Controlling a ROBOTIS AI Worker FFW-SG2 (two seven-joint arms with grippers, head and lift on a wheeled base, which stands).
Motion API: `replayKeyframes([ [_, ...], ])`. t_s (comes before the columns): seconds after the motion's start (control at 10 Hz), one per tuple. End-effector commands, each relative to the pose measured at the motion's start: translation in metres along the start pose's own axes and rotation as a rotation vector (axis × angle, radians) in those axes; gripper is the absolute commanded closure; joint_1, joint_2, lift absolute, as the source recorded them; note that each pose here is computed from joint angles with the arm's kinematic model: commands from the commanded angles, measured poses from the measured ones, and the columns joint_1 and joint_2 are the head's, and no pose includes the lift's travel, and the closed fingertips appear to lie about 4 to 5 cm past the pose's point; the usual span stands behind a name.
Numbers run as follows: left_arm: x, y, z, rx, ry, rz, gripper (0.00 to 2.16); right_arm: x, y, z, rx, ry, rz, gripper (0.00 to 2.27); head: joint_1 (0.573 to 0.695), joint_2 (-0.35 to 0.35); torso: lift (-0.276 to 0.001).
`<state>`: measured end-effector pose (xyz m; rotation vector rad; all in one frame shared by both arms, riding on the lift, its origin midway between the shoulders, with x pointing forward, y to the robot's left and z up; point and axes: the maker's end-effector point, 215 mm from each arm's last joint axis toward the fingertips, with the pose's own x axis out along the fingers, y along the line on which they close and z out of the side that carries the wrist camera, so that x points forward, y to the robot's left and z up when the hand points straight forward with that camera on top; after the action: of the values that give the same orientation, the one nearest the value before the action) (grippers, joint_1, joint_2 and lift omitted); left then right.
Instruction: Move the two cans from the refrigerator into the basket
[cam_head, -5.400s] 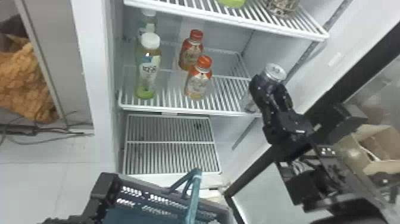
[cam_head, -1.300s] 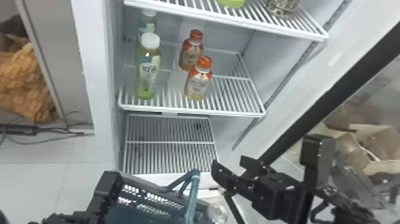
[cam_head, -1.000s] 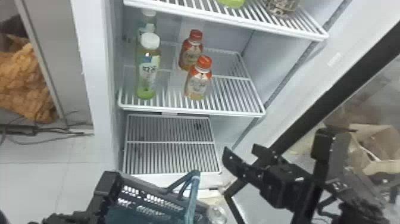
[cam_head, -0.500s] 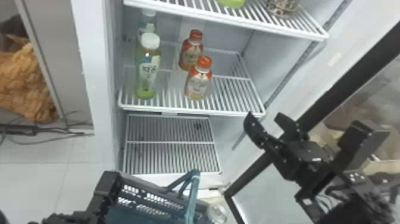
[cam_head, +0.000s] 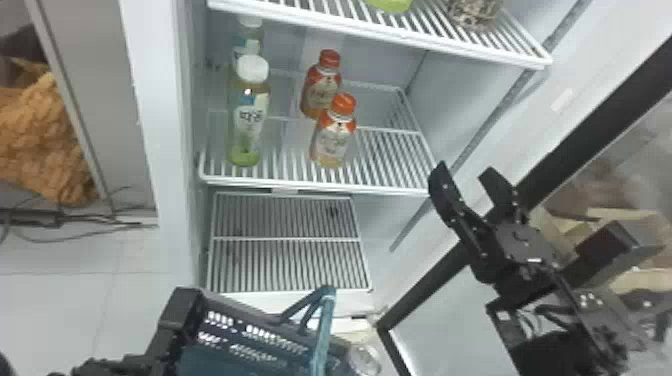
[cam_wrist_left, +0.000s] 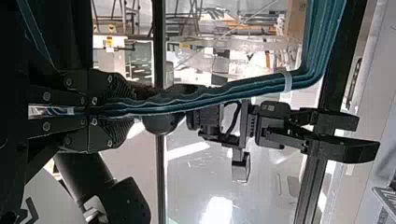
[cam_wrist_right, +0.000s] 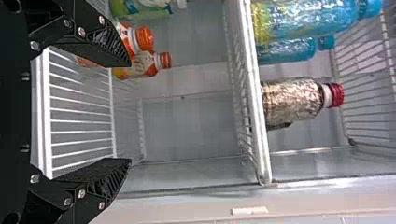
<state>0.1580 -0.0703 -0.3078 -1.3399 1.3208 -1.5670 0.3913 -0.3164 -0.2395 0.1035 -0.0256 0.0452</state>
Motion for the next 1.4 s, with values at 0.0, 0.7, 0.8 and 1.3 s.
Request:
replayKeyframes([
  [0.0,0.0,0.0,-0.004,-0.006,0.012,0.0,1.21,0.002,-0.006,0.001,0.005,-0.062,-0.015,0.32,0.695,-0.35,-0.266],
  [0.7,0.0,-0.001,-0.004,-0.006,0.012,-0.004,1.21,0.015,0.0,-0.027,0.042,-0.087,-0.009,0.32,0.695,-0.35,-0.266],
  [0.8,0.001,-0.001,-0.004,-0.009,0.012,-0.007,1.21,0.015,0.0,-0.026,0.041,-0.089,-0.008,0.32,0.695,-0.35,-0.266],
  [1.3,0.001,-0.003,-0.004,-0.005,0.016,-0.008,1.21,0.016,0.001,-0.023,0.027,-0.095,-0.004,0.3,0.695,-0.35,-0.266],
])
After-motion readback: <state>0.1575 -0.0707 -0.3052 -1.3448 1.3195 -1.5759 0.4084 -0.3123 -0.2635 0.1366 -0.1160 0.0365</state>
